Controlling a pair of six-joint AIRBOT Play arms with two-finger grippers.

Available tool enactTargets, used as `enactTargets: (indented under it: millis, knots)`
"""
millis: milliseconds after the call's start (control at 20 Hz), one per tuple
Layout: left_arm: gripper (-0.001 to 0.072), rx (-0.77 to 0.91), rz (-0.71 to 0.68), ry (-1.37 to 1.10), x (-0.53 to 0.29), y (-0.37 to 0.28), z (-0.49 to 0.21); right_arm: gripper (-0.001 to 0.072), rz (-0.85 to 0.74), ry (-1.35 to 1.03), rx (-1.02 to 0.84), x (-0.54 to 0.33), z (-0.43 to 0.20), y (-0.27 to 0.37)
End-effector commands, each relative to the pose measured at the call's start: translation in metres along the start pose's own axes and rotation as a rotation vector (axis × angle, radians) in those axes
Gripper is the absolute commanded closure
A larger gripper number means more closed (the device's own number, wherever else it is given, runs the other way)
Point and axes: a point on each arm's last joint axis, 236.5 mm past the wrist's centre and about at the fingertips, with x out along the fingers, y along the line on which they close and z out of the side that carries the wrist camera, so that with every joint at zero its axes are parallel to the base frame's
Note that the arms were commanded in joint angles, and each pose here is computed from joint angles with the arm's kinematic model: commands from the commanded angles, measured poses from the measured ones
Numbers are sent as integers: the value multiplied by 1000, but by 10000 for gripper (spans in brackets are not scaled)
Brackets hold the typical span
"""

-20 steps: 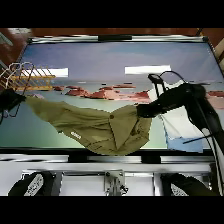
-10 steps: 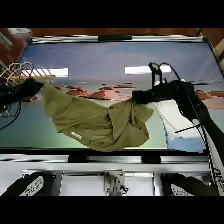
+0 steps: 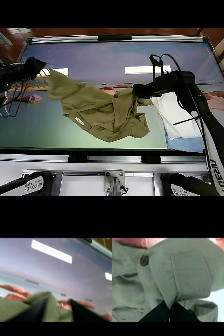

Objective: Fold the shirts.

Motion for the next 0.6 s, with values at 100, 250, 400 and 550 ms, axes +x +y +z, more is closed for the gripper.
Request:
enactTargets:
  millis: [100, 250, 400, 550]
  knots:
    - [-2, -18, 17, 392, -16, 16, -71, 151, -32, 115, 19, 8, -23, -10]
    - [112, -76, 155, 680, -60, 34, -126, 151, -96, 115, 7, -13, -22, -36]
    - [112, -50, 137, 808, -81, 14, -189, 152, -176, 188, 31, -44, -39, -74]
    - [99, -111, 146, 861, -94, 3, -276, 151, -271, 286, 48, -73, -62, -117]
